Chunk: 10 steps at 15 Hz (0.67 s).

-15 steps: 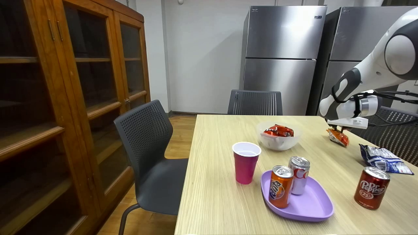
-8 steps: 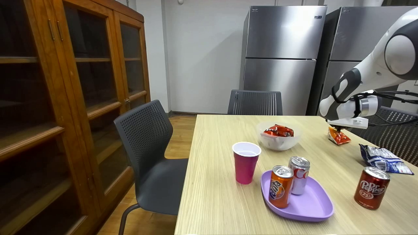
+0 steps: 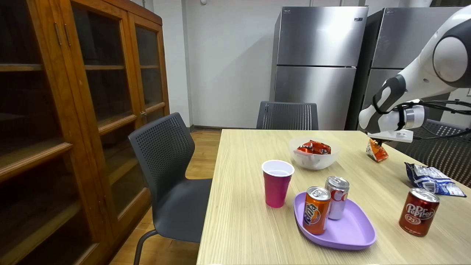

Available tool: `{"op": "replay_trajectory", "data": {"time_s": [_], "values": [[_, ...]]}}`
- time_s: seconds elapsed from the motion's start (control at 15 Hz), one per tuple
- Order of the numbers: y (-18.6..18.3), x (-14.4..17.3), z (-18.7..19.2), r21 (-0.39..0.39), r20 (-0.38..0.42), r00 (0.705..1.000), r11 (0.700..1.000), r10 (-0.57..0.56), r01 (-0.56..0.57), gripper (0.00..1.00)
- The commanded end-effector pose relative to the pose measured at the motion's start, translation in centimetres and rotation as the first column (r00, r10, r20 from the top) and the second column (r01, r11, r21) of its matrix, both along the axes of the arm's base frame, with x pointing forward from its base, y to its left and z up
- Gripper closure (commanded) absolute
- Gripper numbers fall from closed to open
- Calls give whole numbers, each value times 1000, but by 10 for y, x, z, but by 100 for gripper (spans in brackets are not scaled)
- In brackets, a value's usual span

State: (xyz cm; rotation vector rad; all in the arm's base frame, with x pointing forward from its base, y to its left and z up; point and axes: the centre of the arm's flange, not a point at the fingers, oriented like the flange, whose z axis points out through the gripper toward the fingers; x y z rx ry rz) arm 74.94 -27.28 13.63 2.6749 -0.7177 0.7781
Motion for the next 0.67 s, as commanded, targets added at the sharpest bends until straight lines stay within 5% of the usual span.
{"op": "replay_trajectory", "data": {"time_s": [0.0,0.6], "values": [[10,-5,28,-12,28,999,999,34,-34,100],[60,-19,66,-29,101,987,993,121,-118,100]]}}
